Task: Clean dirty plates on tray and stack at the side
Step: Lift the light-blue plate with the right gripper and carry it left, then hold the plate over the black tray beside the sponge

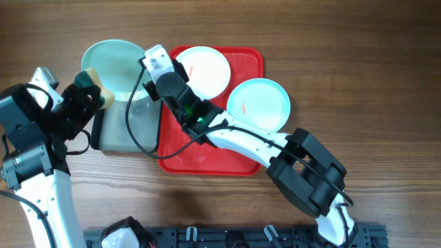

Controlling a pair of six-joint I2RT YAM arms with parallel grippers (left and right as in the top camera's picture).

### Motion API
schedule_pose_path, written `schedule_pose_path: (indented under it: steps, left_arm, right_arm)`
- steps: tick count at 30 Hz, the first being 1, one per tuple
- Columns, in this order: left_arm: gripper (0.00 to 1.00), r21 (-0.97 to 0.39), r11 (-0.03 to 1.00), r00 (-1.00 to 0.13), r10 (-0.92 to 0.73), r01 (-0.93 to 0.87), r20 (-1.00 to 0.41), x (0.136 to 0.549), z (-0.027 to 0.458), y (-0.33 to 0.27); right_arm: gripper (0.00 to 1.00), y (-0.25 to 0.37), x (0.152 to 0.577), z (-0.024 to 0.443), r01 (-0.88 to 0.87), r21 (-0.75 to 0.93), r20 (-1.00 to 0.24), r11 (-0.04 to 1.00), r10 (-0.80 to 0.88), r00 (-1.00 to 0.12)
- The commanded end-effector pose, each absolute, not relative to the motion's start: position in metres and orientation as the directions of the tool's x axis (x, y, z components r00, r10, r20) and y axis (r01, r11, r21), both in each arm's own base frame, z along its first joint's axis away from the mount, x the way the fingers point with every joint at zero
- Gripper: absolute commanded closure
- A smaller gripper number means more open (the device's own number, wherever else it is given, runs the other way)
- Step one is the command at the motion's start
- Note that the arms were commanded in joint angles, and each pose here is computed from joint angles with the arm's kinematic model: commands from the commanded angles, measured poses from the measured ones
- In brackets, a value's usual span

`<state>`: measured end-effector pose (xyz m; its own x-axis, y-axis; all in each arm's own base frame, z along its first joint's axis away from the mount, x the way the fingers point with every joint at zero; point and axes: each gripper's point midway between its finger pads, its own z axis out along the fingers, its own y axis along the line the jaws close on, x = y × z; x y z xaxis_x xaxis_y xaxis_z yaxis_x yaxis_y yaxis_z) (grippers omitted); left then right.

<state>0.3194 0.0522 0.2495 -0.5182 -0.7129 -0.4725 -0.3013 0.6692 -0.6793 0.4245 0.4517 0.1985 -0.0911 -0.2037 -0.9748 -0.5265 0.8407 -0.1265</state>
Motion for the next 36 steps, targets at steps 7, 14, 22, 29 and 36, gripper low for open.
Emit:
schedule_pose_path:
  steps: [7,14,22,29,36]
  left_arm:
    - [0.96,-0.712,0.673,-0.541,-0.682,-0.200,-0.493,0.320,0.268,0.039]
    - [0.96,-0.712,0.672,-0.542,-0.683,-0.202,-0.490,0.319,0.268,0.038]
    - [0.96,-0.712,0.672,-0.542,-0.682,-0.202,-0.490,0.319,0.268,0.038]
    - [0.96,-0.712,0.672,-0.542,-0.682,-0.202,-0.490,0.319,0.268,0.039]
    - [0.96,-0.712,0.672,-0.542,-0.682,-0.202,-0.491,0.319,0.268,0.039]
  right_arm:
    - [0.95,0.467,0.423,0.236,-0.460,-0.625,-0.780,0.631,-0.530,0.332]
    - [0.95,0.478,0.412,0.251,-0.359,-0.787,-0.617,0.502,-0.618,0.487]
    - [0.96,0.479,0.411,0.253,-0.359,-0.779,-0.626,0.514,-0.607,0.490]
    - [0.96,0.479,0.411,0.258,-0.357,-0.767,-0.640,0.533,-0.591,0.491]
    - [0.95,0.479,0.411,0.258,-0.377,-0.742,-0.668,0.555,-0.570,0.478]
